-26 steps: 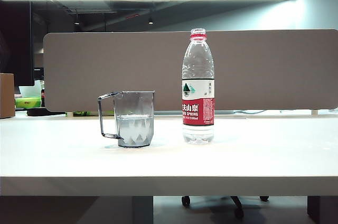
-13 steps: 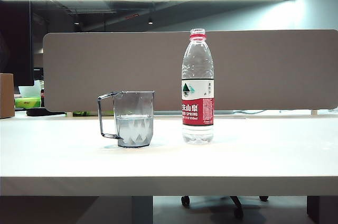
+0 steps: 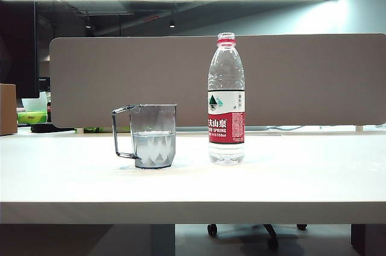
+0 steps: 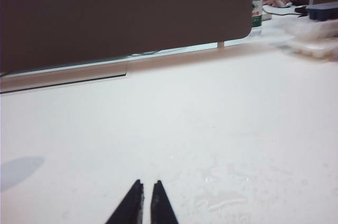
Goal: Pick up the mineral water bottle on the table and pour water into the mug until it's half full.
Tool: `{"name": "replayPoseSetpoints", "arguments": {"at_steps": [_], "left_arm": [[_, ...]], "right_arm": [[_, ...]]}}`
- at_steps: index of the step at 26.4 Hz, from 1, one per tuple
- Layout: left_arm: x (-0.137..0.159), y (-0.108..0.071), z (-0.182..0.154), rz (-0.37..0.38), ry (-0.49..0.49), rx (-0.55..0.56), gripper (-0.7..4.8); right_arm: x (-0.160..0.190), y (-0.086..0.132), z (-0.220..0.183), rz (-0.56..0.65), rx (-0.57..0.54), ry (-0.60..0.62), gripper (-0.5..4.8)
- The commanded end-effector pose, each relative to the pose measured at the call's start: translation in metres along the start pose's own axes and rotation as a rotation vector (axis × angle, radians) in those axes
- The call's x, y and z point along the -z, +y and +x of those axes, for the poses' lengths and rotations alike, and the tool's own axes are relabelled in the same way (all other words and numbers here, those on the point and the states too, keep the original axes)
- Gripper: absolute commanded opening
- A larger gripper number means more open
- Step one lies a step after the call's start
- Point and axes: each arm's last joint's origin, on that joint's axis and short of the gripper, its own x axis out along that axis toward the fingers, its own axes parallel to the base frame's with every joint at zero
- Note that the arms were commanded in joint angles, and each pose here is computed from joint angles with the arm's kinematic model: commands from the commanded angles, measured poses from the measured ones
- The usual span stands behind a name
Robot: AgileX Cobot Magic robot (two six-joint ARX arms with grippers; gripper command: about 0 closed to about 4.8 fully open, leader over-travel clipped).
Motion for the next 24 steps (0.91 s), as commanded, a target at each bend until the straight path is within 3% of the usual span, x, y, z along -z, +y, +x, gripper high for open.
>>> {"name": "replayPoseSetpoints", "arguments": {"at_steps": [1, 6, 13, 24], "left_arm": [[-0.0023, -0.0006, -0.0006, 0.002, -0.015, 0.006, -0.05], [-0.0023, -0.0006, -0.0006, 0.002, -0.015, 0.006, -0.05], [-0.0023, -0.0006, -0.0006, 0.002, -0.015, 0.006, -0.05], [-0.0023, -0.0006, -0.0006, 0.002, -0.015, 0.006, -0.05]], "right_arm": [[0.0037, 0.0025, -0.0002, 0.002, -0.023, 0.028, 0.41], [0.0051, 0.0100, -0.0013, -0.016, -0.102, 0.042, 0.41], [0.0075, 0.0114, -0.0016, -0.171, -0.166, 0.058, 0.41], [0.0119, 0.0114, -0.0021, -0.055, -0.178, 0.115, 0.41]]}}
